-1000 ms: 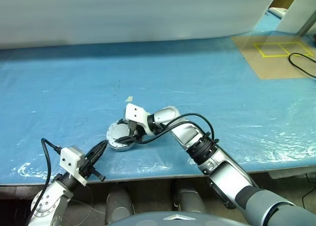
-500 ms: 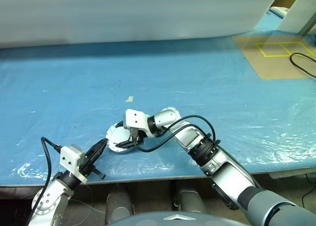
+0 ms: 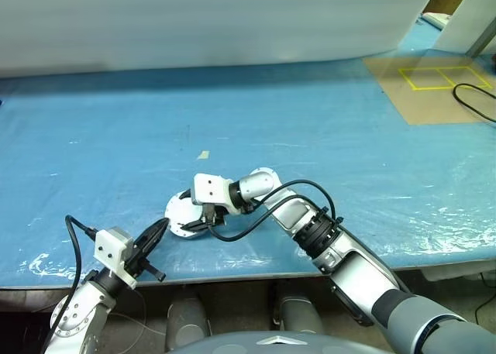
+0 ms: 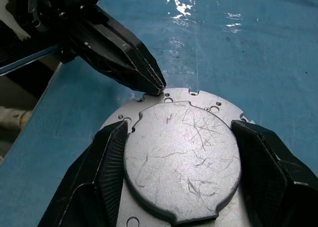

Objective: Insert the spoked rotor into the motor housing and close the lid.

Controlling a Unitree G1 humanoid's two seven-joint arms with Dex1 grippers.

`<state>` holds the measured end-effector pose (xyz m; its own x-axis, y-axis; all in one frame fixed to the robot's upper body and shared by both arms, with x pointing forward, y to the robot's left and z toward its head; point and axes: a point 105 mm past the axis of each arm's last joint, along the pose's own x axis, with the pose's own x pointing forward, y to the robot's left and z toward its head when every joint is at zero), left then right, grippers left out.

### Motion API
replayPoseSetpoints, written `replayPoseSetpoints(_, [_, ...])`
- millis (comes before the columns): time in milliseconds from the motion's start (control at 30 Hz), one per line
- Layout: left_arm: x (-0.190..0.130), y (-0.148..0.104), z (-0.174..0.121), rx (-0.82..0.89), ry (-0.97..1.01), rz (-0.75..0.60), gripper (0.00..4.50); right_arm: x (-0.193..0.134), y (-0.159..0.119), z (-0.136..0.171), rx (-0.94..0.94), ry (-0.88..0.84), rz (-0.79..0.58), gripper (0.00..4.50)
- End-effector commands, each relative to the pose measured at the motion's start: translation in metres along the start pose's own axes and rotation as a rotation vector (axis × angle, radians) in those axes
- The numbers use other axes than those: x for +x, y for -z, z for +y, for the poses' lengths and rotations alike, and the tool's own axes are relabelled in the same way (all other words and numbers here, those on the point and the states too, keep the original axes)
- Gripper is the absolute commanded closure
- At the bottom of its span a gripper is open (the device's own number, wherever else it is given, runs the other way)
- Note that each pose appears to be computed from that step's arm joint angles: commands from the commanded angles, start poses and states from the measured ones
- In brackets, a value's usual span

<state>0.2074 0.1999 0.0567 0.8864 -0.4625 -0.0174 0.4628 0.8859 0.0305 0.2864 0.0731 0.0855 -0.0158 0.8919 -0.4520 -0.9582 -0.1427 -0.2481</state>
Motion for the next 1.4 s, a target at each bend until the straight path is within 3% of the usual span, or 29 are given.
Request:
replayPoseSetpoints(33, [0.000, -0.007, 0.001, 0.003, 0.002, -0.023, 4.50, -0.002, 0.021, 0.003, 0.106, -0.023, 0.069, 1.53])
replayPoseSetpoints(400, [0.020, -0.022, 0.004, -0.008, 0.041, -0.045, 4.50, -0.003, 0.023, 0.002, 0.104, -0.018, 0.080, 1.53])
replayPoseSetpoints(633, [0.039, 0.002, -0.001, 0.007, 0.090, 0.119, 4.50, -0.003, 0.021, 0.002, 0.087, -0.004, 0.079, 1.53])
replayPoseSetpoints(1033, [0.042, 0.004, -0.005, -0.020, 0.142, 0.272, 4.50, -0.006, 0.020, 0.001, 0.091, 0.007, 0.071, 1.53])
replayPoseSetpoints(1200, [0.036, 0.002, -0.011, -0.038, 0.190, 0.283, 4.50, -0.007, 0.018, -0.002, 0.122, 0.017, 0.047, 0.02])
replayPoseSetpoints(1400, [0.033, 0.001, -0.012, -0.034, 0.216, 0.287, 4.50, -0.018, 0.001, -0.024, 0.213, 0.095, -0.095, 0.02])
